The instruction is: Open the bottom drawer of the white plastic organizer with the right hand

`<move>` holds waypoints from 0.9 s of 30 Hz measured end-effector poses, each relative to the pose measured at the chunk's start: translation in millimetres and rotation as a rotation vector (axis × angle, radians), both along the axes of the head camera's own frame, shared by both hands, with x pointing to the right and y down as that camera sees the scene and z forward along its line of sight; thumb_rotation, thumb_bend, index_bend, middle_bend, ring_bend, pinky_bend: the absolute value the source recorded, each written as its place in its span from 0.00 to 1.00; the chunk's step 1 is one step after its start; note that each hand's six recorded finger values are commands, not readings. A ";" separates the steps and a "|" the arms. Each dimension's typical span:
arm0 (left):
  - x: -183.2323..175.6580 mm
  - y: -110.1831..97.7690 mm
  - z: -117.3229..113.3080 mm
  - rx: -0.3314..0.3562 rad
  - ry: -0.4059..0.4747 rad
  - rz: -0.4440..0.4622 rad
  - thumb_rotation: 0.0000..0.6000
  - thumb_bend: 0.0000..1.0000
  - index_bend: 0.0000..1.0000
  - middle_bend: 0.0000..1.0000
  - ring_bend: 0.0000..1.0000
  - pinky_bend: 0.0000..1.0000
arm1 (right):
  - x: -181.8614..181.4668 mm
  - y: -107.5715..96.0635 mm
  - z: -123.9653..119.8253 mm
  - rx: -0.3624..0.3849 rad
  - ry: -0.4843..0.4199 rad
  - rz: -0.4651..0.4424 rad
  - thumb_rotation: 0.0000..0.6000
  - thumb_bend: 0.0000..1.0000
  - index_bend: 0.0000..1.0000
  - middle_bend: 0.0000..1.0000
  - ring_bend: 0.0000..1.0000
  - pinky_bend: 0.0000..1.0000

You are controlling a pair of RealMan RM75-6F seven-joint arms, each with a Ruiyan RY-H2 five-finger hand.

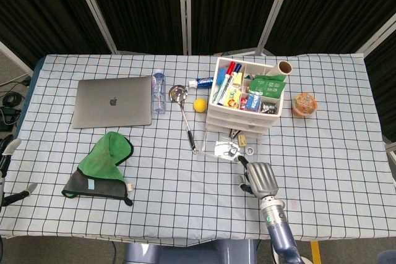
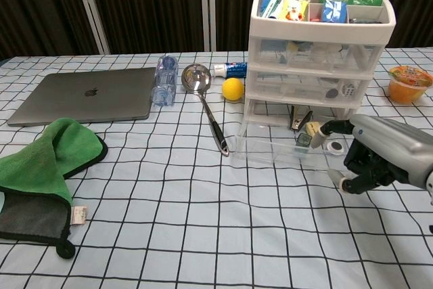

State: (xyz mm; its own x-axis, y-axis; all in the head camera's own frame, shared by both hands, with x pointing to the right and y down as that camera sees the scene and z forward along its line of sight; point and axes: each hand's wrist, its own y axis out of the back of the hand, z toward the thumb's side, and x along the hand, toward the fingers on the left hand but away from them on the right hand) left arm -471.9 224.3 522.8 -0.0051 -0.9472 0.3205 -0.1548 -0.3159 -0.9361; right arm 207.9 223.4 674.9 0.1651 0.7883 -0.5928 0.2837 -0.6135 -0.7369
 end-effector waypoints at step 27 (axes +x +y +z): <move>-10.8 -6.4 -5.9 0.041 -0.013 -0.041 1.00 0.00 0.00 0.00 0.00 0.00 | -41.6 -75.0 -14.7 0.072 0.246 -0.369 1.00 0.02 0.43 1.00 1.00 0.83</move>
State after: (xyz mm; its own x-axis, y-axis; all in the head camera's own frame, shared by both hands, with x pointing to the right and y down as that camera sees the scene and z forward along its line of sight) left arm -482.8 217.9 516.9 -0.0481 -0.9585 0.2810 -0.1541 -0.2709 -0.9502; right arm 166.3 148.5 660.2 0.3044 0.7436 -0.5953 -0.1335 -0.5855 -0.7996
